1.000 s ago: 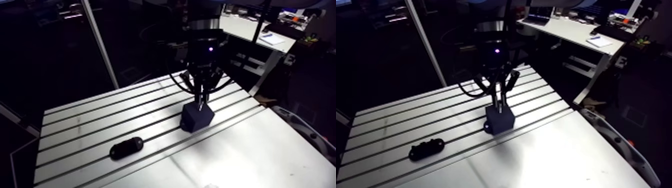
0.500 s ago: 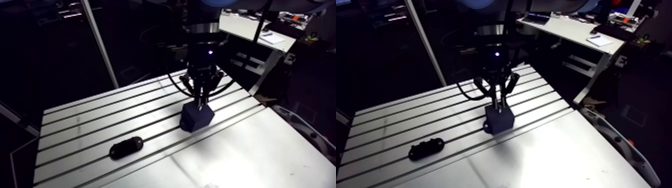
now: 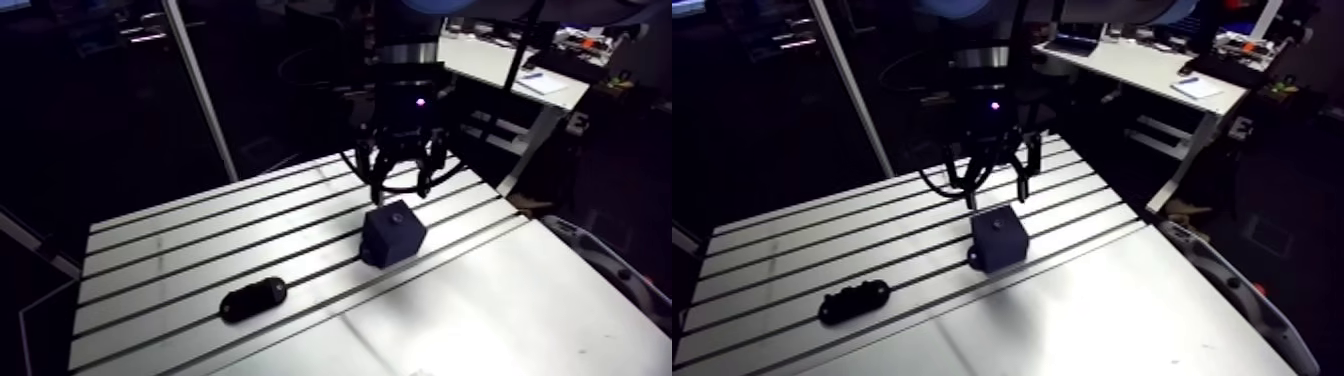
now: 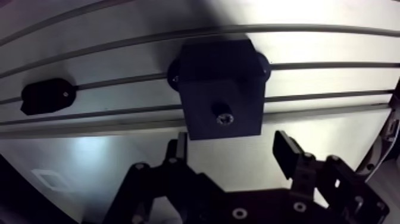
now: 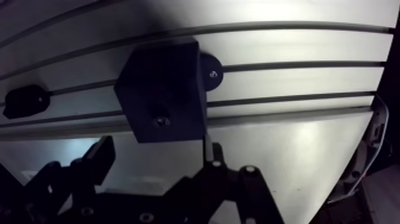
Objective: Pick up the M10 bolt and insert it into the hole until fully seated.
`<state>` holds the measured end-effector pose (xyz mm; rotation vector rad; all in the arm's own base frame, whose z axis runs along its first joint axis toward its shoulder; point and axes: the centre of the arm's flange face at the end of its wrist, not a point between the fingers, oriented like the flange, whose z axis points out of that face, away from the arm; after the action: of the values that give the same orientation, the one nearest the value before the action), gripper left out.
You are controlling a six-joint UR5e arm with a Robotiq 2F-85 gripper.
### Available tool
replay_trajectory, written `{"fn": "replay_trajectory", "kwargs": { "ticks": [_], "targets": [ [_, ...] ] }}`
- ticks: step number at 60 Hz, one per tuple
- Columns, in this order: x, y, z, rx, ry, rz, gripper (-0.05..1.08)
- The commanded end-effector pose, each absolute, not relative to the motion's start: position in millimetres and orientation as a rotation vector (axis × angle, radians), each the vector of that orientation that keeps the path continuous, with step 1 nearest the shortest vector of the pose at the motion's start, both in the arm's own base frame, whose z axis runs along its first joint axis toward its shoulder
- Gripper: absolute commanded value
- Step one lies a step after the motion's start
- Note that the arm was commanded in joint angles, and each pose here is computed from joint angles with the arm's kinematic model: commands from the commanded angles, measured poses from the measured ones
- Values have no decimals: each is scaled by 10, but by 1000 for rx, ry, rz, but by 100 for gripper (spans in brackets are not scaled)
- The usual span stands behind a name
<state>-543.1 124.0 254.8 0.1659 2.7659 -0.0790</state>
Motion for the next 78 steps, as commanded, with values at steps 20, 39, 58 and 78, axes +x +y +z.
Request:
{"fn": "replay_trajectory", "kwargs": {
  "ticks": [20,39,58,78],
  "targets": [
    [-5382,548,4237,49,3045,-32,0],
    [-5194,231,5069,14,3126,-49,0],
    [-5159,8,5441,-15,3145,-84,1],
    [-5140,-31,5420,-25,3143,-85,1]
  ]
}}
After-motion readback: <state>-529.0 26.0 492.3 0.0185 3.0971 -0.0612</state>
